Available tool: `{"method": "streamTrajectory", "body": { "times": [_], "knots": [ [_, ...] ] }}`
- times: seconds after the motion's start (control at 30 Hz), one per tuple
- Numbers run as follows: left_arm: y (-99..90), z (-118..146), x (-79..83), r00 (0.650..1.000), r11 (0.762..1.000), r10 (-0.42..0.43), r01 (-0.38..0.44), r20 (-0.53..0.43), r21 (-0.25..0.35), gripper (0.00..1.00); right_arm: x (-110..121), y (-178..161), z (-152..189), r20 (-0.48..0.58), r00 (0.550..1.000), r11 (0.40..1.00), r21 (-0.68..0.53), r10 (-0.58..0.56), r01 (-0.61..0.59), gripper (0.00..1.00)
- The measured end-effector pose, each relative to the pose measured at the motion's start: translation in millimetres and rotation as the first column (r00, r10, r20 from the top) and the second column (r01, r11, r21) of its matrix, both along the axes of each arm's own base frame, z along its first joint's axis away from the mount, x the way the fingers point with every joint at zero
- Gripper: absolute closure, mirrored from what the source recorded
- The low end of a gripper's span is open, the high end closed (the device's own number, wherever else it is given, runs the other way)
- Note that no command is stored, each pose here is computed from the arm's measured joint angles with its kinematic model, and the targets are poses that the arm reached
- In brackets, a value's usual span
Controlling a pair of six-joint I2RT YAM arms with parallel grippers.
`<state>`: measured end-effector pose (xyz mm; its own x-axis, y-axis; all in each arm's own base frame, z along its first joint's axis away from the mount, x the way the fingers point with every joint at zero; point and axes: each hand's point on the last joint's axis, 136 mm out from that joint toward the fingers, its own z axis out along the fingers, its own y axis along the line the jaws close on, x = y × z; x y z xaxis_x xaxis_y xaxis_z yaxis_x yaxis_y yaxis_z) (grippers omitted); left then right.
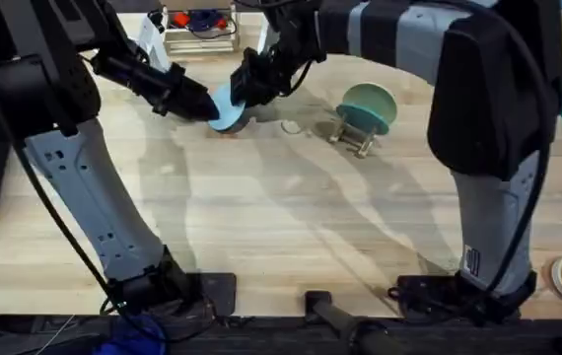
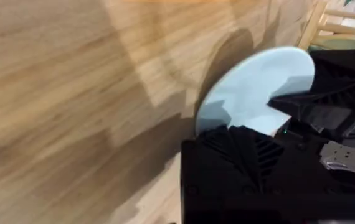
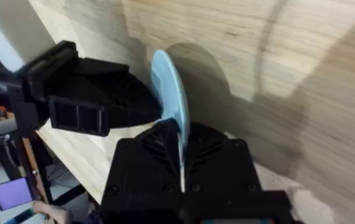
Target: Pick up the plates from the table one by one and place each into a slot on the dish rack.
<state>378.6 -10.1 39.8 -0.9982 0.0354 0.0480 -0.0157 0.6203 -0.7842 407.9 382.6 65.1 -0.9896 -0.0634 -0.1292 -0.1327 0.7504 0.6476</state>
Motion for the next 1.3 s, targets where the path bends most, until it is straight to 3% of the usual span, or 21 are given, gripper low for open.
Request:
{"method": "streamTrajectory", "body": {
  "times": [0.17, 0.37, 0.53, 0.73, 1.0, 1.2, 1.3],
  "knots": [
    [3.3, 12, -0.4, 1.000, 0.999, -0.021, 0.020, 0.013, 0.046, 0.960, 0, 0, 1, -0.002, 1.000, 1.000, 0.005, 0.002, -0.002, 0.970],
    [11.4, 63, 3.8, 0.990, 0.989, -0.028, 0.007, 0.138, 0.146, 0.960, 6, 1, 9, 0.017, 1.000, 1.000, 0.015, 0.001, -0.001, 0.969],
    [17.2, 98, 2.6, 0.976, 0.975, -0.027, -0.022, 0.217, 0.221, 0.960, 18, 0, 23, 0.087, 0.996, 1.000, 0.010, 0.015, -0.016, 0.970],
    [25.2, 119, -3.1, 0.969, 0.952, -0.017, -0.059, 0.245, 0.300, 0.960, 27, -6, 49, 0.164, 0.985, 0.998, -0.042, 0.054, -0.048, 0.970],
    [41.7, 158, -13.7, 0.947, 0.885, 0.015, -0.162, 0.321, 0.437, 0.960, 26, -32, 75, 0.226, 0.965, 0.974, -0.207, 0.135, -0.088, 0.970],
    [51.6, 187, -24.7, 0.923, 0.827, 0.029, -0.237, 0.384, 0.509, 0.960, 28, -44, 102, 0.287, 0.939, 0.954, -0.278, 0.192, -0.110, 0.970],
    [53.9, 196, -29.0, 0.914, 0.810, 0.030, -0.259, 0.404, 0.526, 0.960, 29, -46, 119, 0.321, 0.922, 0.949, -0.291, 0.216, -0.121, 0.970]
  ]
}}
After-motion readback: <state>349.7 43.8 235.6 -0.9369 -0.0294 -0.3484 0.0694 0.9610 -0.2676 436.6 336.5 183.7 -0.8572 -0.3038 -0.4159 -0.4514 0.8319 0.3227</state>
